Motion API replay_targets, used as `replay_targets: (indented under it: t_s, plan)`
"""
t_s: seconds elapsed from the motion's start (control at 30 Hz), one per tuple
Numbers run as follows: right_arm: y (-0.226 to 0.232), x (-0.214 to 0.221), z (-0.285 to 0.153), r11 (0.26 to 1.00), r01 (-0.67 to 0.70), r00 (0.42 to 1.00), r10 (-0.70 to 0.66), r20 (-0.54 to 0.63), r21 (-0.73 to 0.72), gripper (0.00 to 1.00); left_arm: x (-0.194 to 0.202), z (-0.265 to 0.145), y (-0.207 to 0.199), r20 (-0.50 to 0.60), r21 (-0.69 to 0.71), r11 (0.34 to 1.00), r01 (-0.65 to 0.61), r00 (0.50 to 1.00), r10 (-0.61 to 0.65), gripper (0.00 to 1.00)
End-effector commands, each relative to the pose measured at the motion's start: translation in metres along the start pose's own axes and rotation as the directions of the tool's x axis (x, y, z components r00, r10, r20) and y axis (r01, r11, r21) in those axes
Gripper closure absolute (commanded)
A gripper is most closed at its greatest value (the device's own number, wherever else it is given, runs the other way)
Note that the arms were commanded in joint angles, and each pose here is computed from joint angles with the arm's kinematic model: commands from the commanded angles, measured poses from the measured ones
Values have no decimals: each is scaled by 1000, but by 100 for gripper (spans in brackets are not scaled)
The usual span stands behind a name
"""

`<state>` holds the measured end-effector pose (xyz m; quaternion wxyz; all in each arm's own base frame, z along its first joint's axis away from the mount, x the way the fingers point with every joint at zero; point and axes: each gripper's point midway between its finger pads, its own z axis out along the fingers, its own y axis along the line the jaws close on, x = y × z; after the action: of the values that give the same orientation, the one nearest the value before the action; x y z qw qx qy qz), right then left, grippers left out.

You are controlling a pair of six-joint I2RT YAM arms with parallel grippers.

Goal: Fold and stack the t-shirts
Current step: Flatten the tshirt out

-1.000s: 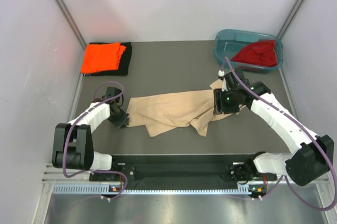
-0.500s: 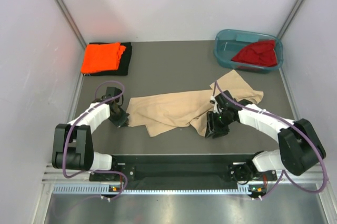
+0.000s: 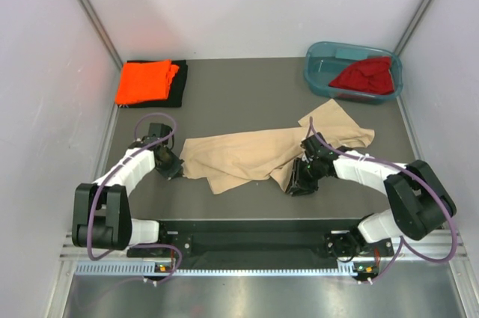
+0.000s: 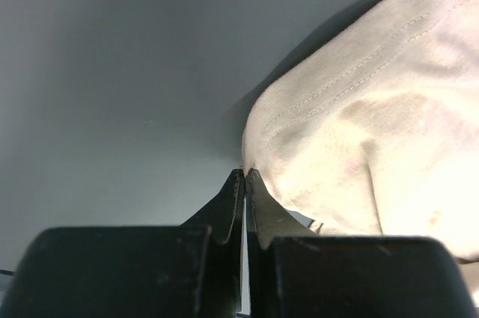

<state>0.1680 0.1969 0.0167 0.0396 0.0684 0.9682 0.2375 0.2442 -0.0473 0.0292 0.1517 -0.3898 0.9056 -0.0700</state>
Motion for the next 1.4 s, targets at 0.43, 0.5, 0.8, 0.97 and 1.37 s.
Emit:
replay_targets:
  t_s: [0.43, 0.5, 0.8, 0.97, 1.37]
  plan:
    - [-38, -6, 10, 974, -170, 982, 155, 110, 148, 67, -8, -13, -7, 42, 52, 998, -33, 999, 31, 100]
    - [-42, -4, 11, 969, -197, 977, 181, 111, 148, 66, -7, -12, -5, 40, 47, 998, -36, 999, 34, 100]
    - [-58, -10, 11, 947, -290, 953, 272, 137, 138, 71, -8, -12, -8, 40, 56, 998, -36, 999, 34, 100]
    - [-56, -15, 15, 951, -276, 958, 260, 122, 141, 70, -8, -11, -9, 37, 56, 998, -33, 999, 31, 100]
    - [-73, 10, 17, 948, -251, 968, 240, 77, 194, 74, -10, -12, -8, 45, 51, 998, -31, 999, 29, 100]
